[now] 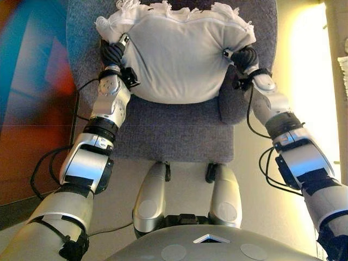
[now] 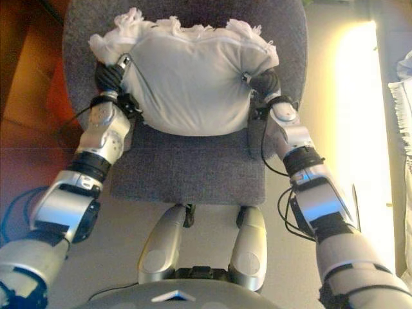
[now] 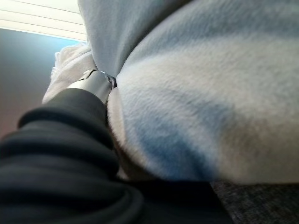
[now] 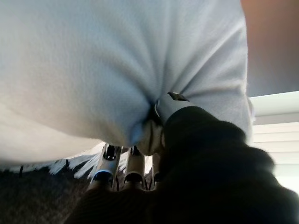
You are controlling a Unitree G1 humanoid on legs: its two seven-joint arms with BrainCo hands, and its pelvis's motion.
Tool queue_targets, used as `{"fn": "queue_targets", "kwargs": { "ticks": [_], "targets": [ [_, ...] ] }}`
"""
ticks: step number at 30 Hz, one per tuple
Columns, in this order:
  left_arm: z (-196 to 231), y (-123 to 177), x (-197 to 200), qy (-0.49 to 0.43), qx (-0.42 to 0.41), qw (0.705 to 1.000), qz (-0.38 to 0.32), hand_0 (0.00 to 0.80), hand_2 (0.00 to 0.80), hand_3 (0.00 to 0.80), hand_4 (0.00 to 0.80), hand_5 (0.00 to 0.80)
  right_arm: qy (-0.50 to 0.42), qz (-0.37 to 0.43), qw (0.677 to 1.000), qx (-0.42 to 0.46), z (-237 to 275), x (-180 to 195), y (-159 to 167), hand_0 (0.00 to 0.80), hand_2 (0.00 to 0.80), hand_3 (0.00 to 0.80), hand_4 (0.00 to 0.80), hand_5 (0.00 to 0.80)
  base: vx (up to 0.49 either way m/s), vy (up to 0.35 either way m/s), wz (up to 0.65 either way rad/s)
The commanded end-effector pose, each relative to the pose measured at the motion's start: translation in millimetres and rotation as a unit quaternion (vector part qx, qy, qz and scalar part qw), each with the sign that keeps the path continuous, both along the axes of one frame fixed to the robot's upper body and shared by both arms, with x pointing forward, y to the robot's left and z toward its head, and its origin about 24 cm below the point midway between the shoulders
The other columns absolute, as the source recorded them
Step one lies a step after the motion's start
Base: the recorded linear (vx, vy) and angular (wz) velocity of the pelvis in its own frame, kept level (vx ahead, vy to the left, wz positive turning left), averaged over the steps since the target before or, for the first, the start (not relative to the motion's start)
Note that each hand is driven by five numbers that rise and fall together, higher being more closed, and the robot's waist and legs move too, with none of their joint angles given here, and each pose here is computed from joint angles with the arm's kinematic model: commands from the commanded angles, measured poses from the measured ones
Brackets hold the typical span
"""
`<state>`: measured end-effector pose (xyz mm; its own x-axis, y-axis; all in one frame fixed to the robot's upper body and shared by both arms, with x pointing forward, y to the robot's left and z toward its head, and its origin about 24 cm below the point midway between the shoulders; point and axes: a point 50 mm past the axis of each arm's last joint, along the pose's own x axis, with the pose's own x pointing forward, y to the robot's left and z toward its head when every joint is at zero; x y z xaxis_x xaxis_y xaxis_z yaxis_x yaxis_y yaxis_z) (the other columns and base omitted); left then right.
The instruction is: Pick up the cushion and take it to the sofa
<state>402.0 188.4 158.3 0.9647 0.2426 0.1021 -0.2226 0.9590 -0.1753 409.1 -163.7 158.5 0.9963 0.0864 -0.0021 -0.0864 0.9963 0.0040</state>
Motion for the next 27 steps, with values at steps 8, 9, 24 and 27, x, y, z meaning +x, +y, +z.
{"fn": "queue_targets", "kwargs": {
  "ticks": [8, 9, 24, 27],
  "targets": [
    [63, -29, 15, -0.069, -0.002, 0.996, -0.06, 0.0, 0.0, 0.0, 0.0, 0.0, -0.058, 0.047, 0.997, -0.004, 59, 13, 33, 0.0, 0.0, 0.0, 0.0, 0.0, 0.025, 0.024, -0.01],
    [60, -29, 15, -0.062, 0.0, 0.996, -0.058, 0.0, 0.0, 0.0, 0.0, 0.0, -0.056, 0.04, 0.998, 0.001, 58, 13, 31, 0.0, 0.0, 0.0, 0.0, 0.0, 0.057, 0.029, 0.02],
    [59, 12, 11, -0.057, -0.026, 0.997, 0.035, 0.0, 0.0, 0.0, 0.0, 0.0, -0.092, -0.09, 0.991, 0.048, 62, 9, -8, 0.0, 0.0, 0.0, 0.0, 0.0, 0.052, 0.01, 0.0],
    [63, 25, 7, -0.073, -0.008, 0.996, 0.045, 0.0, 0.0, 0.0, 0.0, 0.0, -0.099, -0.107, 0.988, 0.055, 62, 7, -23, 0.0, 0.0, 0.0, 0.0, 0.0, 0.057, -0.017, -0.02]
  ]
}}
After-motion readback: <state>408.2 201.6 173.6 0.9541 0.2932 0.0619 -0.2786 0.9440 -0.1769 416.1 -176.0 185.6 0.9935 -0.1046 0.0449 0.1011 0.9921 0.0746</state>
